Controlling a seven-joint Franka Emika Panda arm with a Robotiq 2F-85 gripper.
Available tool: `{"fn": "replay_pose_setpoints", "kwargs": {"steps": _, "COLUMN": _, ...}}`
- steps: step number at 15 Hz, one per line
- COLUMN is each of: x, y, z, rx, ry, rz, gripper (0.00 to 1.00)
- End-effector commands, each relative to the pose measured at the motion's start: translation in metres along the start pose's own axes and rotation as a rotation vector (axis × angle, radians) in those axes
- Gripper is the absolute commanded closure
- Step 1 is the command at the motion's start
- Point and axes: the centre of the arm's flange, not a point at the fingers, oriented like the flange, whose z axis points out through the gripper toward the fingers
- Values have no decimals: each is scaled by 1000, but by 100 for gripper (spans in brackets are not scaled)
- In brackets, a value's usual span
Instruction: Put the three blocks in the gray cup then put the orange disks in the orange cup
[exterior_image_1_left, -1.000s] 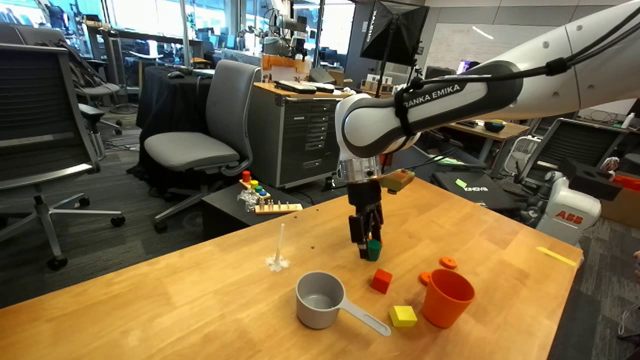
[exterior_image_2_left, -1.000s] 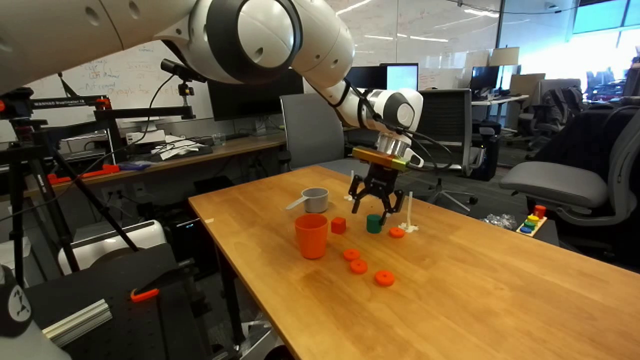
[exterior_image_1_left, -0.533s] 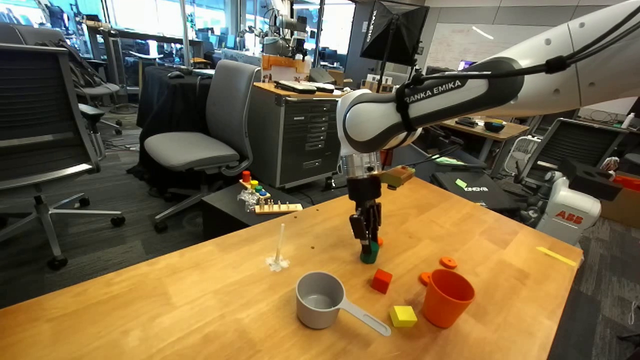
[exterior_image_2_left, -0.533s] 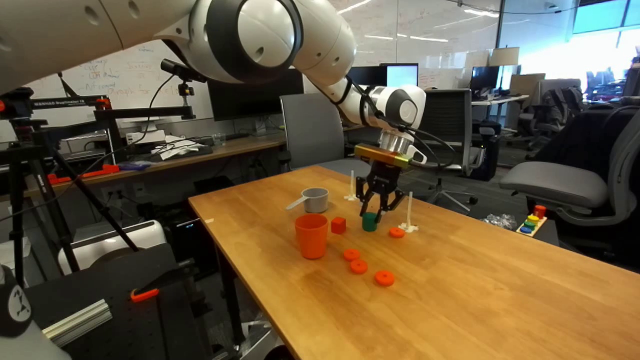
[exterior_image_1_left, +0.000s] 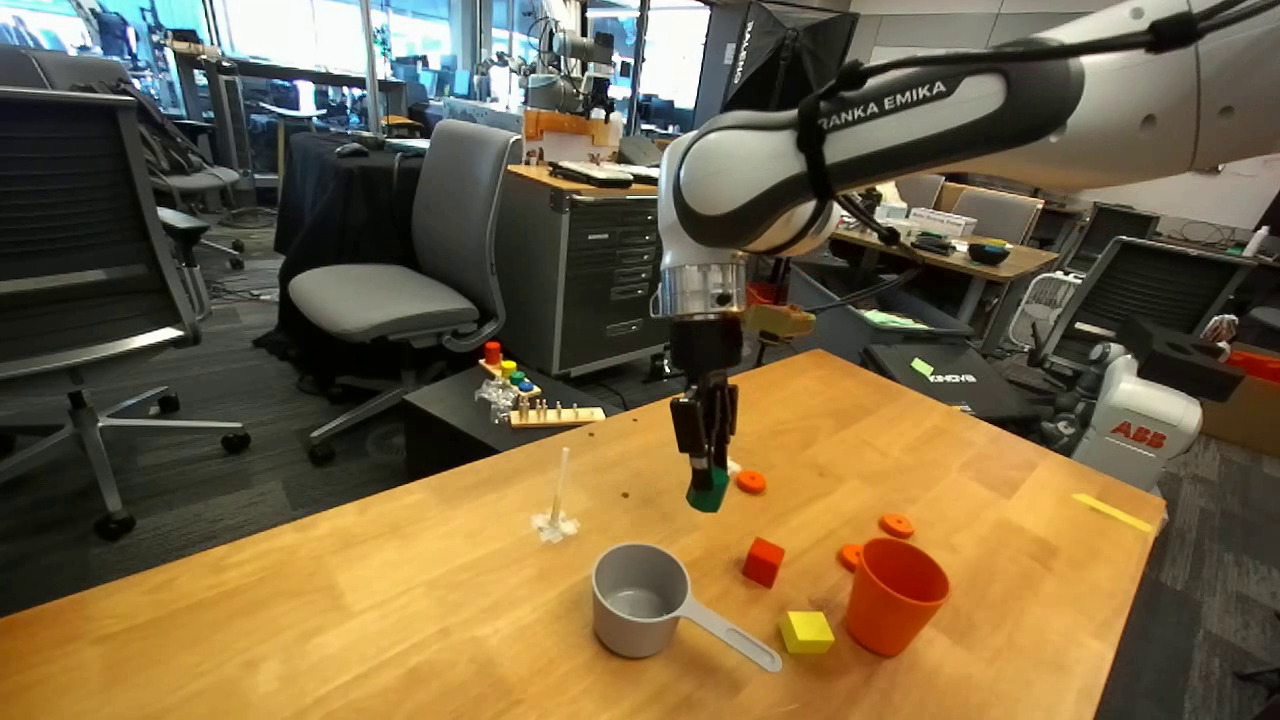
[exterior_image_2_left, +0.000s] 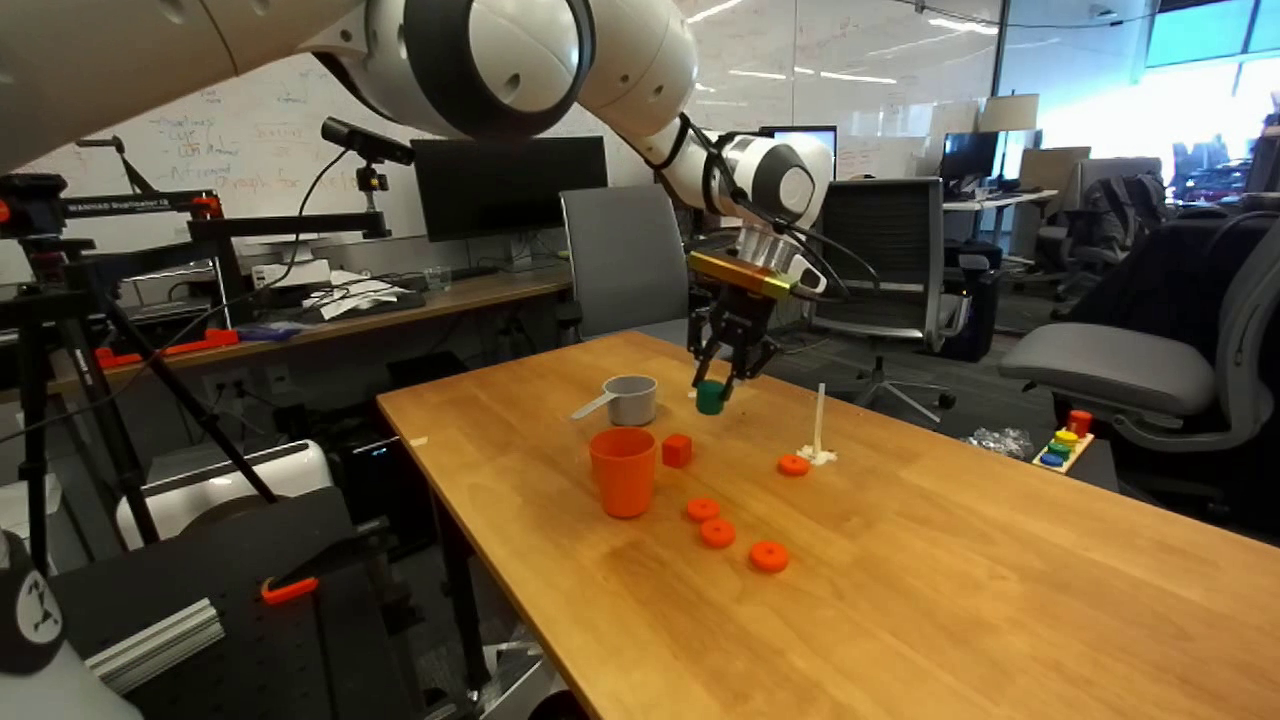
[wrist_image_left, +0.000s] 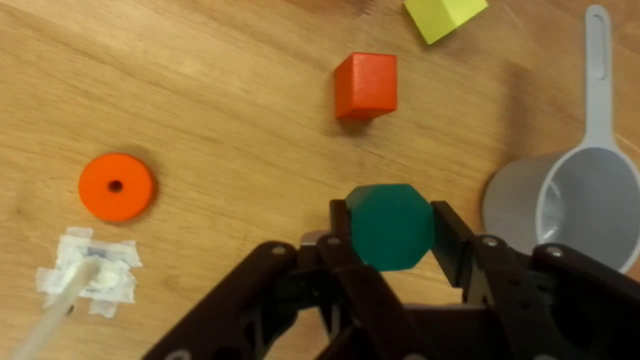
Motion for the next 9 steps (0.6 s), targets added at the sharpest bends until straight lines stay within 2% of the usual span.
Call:
{"fn": "replay_pose_setpoints", "kwargs": {"steps": 1, "x": -30, "y": -43, "z": -36, "rx": 48, "ry": 7, "rz": -43, "gripper": 81}}
{"fn": "replay_pose_setpoints", "kwargs": {"steps": 5, "x": -50, "y": -75, "z": -54, "rx": 62, "ry": 15, "rz": -79, "gripper": 81}}
{"fn": "replay_pose_setpoints", "kwargs": {"steps": 9, "x": -65, "y": -95, "z": -48, "rx": 69, "ry": -23, "rz": -106, "gripper": 81}}
